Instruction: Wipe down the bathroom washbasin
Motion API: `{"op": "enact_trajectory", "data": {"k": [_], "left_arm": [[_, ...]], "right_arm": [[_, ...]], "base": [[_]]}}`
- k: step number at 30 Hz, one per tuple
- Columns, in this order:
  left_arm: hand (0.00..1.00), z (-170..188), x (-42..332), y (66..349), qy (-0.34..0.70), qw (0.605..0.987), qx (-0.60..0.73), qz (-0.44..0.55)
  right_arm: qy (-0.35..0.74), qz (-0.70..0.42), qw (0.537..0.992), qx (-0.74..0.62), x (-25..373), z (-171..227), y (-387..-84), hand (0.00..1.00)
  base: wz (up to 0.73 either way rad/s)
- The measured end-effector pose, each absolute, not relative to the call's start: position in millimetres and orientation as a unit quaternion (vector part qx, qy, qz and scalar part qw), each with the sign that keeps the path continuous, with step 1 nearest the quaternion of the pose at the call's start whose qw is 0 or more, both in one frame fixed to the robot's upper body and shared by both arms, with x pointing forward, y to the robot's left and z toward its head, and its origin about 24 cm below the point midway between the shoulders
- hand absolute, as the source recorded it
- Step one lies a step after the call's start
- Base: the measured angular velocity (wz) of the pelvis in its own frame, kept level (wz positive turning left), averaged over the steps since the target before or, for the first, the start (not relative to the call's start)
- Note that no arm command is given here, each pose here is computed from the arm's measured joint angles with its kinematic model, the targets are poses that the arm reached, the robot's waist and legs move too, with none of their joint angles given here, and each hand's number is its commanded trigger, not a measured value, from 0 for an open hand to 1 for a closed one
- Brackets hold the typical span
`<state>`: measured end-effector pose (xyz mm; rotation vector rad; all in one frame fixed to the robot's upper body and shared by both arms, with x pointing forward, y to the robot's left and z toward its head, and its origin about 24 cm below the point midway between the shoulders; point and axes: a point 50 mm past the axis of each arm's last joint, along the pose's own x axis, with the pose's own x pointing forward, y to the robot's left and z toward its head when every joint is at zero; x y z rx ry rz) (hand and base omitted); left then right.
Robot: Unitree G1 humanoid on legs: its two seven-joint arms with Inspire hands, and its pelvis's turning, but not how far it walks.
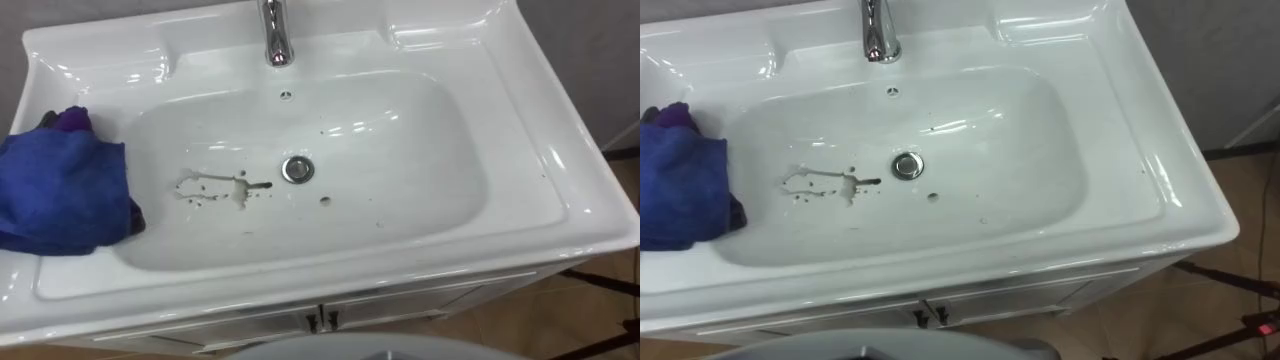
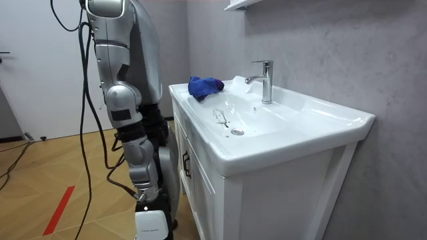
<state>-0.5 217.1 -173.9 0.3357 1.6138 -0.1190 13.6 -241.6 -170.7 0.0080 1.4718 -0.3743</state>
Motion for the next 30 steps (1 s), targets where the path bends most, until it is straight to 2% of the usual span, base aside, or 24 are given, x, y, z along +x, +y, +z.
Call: {"op": "enact_trajectory", "data": {"k": [30], "left_arm": [[0.0, -174.0, -0.8, 218.1, 0.712, 0.69, 0.127, -0.01]], "right_arm": [[0.667, -0.169, 0.725, 0.015, 13.3, -171.5, -237.8, 0.0]], "base": [[0.0]]}}
